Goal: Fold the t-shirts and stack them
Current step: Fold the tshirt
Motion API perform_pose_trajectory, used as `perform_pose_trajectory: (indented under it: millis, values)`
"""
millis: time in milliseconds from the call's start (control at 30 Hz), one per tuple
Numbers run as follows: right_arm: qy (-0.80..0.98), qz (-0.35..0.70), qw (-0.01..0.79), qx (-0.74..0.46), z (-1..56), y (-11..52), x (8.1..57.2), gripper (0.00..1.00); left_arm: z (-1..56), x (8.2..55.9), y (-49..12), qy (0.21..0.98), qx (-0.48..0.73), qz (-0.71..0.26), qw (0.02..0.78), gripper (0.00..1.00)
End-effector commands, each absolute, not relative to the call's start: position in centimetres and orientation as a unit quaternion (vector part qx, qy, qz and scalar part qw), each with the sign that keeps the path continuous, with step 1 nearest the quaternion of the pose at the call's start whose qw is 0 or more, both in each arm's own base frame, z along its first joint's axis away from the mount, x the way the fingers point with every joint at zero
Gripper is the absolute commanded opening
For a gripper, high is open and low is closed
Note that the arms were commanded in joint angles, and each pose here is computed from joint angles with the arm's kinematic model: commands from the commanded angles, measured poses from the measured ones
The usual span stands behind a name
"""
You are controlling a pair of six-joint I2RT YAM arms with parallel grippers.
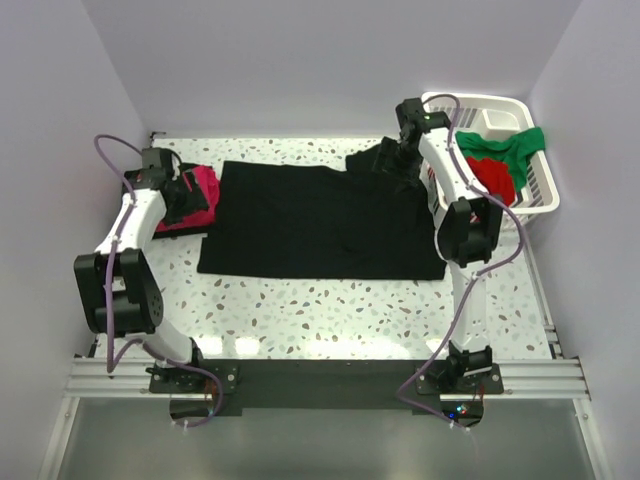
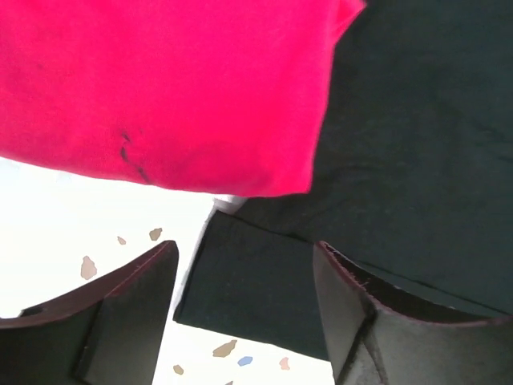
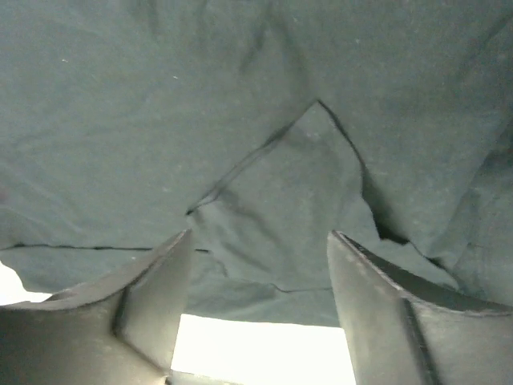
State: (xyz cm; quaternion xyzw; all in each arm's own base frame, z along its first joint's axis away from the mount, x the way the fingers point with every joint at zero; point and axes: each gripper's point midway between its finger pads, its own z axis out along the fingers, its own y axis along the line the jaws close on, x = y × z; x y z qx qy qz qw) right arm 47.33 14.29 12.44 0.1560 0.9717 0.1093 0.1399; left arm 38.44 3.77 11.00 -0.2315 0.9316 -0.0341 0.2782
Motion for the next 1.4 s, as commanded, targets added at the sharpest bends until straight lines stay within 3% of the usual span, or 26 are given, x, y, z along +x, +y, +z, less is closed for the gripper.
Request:
perform_pose_trajectory:
  millis: [0,200,533,733,933,1367]
  values:
    - [0.953,0.161,0.205,0.155,18.0,15.1,48.3,0.74,15.3,39.4,2.8,0.914,-0.201,-0.053,0.35,0.75]
    - [0.951,0.158,0.237,0.122,20.3,13.5,43.4,0.8,14.2,38.5,-0.5,0.915,-0.178,-0.092,0.351,0.79]
    - [0.973,0.106,0.173,0.114,14.5,10.8,34.4,0.75,8.3,36.6,-4.1,0.926,-0.182,-0.159,0.292,0.79]
    - [0.982,0.013,0.147,0.115,12.1,7.2,31.7,0.71,2.8,33.7,-5.1,0.92,-0.247,-0.202,0.227,0.82]
    - [0.983,-0.065,0.126,0.113,9.7,4.1,30.3,0.7,2.8,31.8,-3.8,0.917,-0.271,-0.165,0.243,0.84]
    - [0.983,-0.095,0.099,0.124,5.4,0.6,29.4,0.73,2.5,30.4,-3.6,0.917,-0.279,-0.156,0.236,0.85]
